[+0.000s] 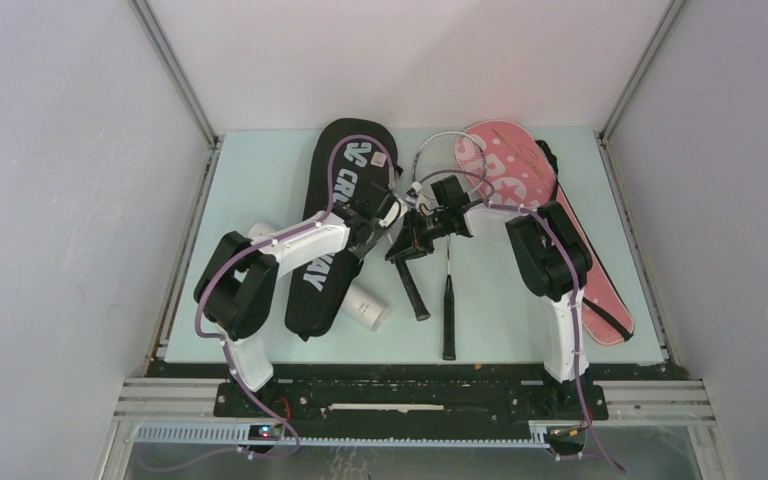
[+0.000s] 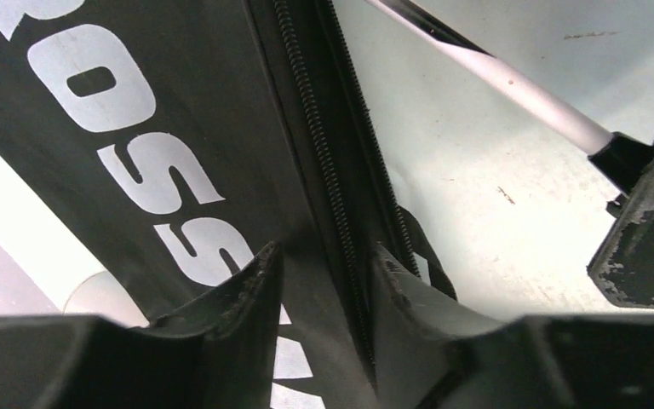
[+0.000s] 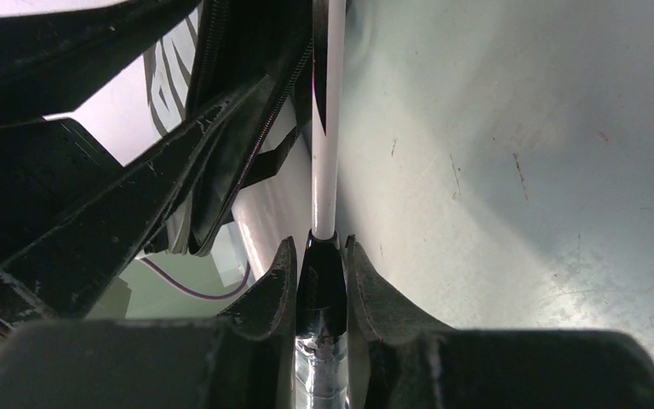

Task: Pack up the badminton gear
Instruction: Place the racket in the racket bag.

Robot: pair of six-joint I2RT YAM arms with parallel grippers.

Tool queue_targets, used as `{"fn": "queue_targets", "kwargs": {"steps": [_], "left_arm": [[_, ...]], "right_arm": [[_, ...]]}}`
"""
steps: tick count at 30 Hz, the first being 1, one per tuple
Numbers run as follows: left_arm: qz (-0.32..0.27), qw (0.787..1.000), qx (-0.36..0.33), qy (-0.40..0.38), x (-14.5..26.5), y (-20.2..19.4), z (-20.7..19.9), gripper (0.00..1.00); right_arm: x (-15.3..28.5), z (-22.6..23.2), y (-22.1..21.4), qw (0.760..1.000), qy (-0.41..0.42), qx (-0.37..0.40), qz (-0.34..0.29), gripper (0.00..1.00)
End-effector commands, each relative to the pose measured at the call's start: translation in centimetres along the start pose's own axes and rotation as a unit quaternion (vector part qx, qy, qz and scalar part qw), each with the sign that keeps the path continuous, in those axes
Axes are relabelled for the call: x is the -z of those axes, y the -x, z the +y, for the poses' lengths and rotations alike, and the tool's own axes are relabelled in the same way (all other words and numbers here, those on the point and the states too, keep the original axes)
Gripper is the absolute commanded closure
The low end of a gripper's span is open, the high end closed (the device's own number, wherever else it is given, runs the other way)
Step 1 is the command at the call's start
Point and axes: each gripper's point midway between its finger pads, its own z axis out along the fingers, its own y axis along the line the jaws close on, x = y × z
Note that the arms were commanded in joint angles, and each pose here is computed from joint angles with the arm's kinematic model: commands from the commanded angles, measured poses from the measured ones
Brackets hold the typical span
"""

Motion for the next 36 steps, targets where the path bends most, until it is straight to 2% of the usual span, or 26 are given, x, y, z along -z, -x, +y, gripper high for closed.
{"fn": "queue_targets", "kwargs": {"steps": [1,4,7,12,18,24,31,36], "left_arm": [[-0.010,1.000,0.010,-0.014,0.3,0.6,-0.2,0.62],[-0.014,1.000,0.014,-0.019,0.8,1.1,0.0,0.74],[-0.026,0.999,0.031,-0.036,1.8,1.9,0.2,0.99],[-0.073,0.988,0.081,-0.112,4.6,4.6,-1.0,1.00],[-0.105,0.959,0.180,-0.191,6.5,7.1,-3.6,1.00],[-0.130,0.921,0.256,-0.265,7.9,9.2,-6.1,1.00],[-0.117,0.875,0.318,-0.346,8.4,8.7,-9.1,1.00],[-0.135,0.846,0.322,-0.403,10.0,9.0,-10.2,1.00]], "right_arm": [[0.0,0.5,0.5,1.000,0.018,0.002,-0.004,1.00],[0.0,1.0,0.9,1.000,0.025,0.001,-0.008,1.00],[0.1,1.7,1.3,1.000,0.026,0.003,-0.010,1.00],[0.1,3.6,3.2,0.998,0.045,-0.021,-0.038,1.00],[-1.0,5.2,4.6,0.995,0.053,-0.061,-0.064,1.00],[-1.4,3.9,4.2,0.992,0.034,-0.102,-0.064,1.00],[-2.0,3.5,4.5,0.990,0.032,-0.123,-0.068,1.00],[-2.6,2.7,4.9,0.989,0.025,-0.133,-0.064,0.99]]}}
